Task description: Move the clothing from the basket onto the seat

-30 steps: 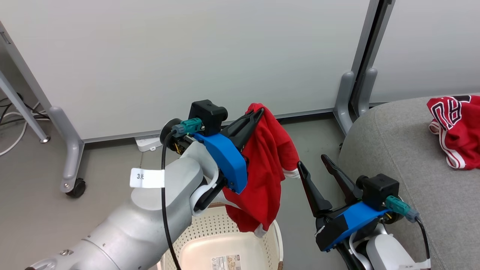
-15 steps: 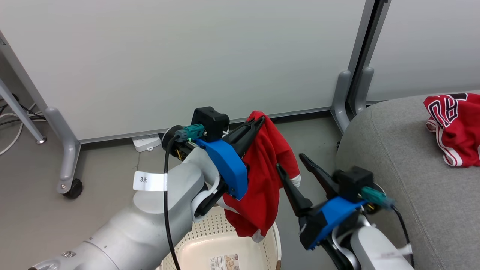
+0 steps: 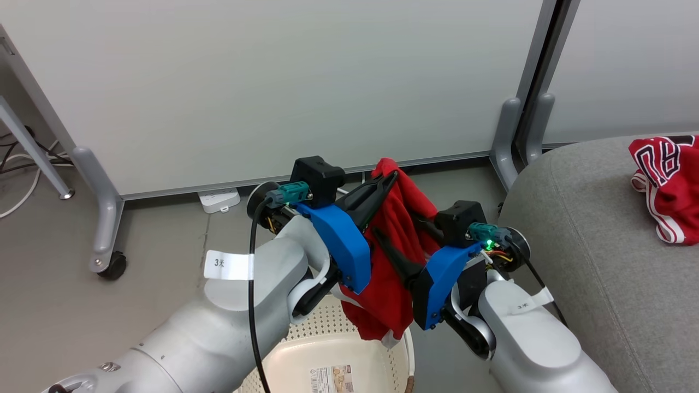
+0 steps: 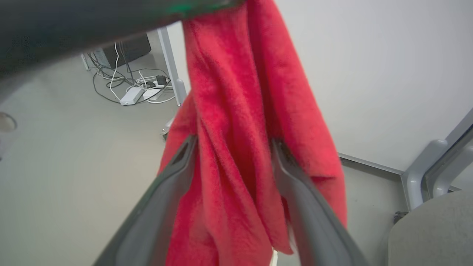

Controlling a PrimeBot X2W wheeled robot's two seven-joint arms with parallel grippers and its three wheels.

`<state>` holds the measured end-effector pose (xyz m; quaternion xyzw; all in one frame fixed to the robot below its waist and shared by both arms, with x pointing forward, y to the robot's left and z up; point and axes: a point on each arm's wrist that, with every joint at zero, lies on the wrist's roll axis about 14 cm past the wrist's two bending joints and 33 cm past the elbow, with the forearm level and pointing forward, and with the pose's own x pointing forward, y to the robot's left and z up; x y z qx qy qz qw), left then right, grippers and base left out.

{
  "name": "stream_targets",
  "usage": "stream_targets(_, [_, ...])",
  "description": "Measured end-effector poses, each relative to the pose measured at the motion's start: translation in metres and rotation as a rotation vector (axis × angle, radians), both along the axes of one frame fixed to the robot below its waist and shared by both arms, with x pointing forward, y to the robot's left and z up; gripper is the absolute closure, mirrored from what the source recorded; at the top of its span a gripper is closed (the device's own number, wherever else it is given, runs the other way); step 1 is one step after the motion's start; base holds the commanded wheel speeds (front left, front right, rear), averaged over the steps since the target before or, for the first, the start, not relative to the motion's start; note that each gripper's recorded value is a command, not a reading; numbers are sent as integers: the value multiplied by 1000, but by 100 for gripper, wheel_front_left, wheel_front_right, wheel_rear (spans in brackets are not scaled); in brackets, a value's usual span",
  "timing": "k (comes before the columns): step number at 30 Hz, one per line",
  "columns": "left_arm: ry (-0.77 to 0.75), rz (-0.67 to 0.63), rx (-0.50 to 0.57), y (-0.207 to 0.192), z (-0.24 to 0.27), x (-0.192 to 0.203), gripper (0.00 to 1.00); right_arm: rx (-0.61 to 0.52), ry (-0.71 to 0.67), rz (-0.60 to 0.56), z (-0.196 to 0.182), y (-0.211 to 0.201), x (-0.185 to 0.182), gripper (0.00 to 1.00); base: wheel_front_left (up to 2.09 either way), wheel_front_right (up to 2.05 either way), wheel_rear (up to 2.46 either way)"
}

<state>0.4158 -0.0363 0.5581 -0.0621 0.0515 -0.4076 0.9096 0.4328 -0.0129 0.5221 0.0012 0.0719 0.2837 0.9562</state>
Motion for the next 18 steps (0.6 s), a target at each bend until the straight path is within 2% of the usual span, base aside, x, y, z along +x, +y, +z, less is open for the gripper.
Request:
stream_targets(8, [-6, -8, -11, -2, 3, -2, 100, -45, 79, 27, -26, 6, 1, 0, 0, 0, 0])
stream_targets(9, [-7, -10, -12, -3, 4, -3, 100, -39, 89, 26, -28, 6, 1, 46, 0, 0, 0])
stream_targets(10, [-9, -13, -13, -4, 4, -3, 100, -37, 98, 26, -30, 6, 1, 84, 0, 0, 0])
stream_targets(11, [-11, -14, -14, -4, 5, -3, 100, -38, 96, 29, -31, 7, 1, 100, 0, 0, 0])
stream_targets(18, [-13, -16, -18, -4, 6, -4, 100, -14, 74, 40, -26, 11, 3, 100, 0, 0, 0])
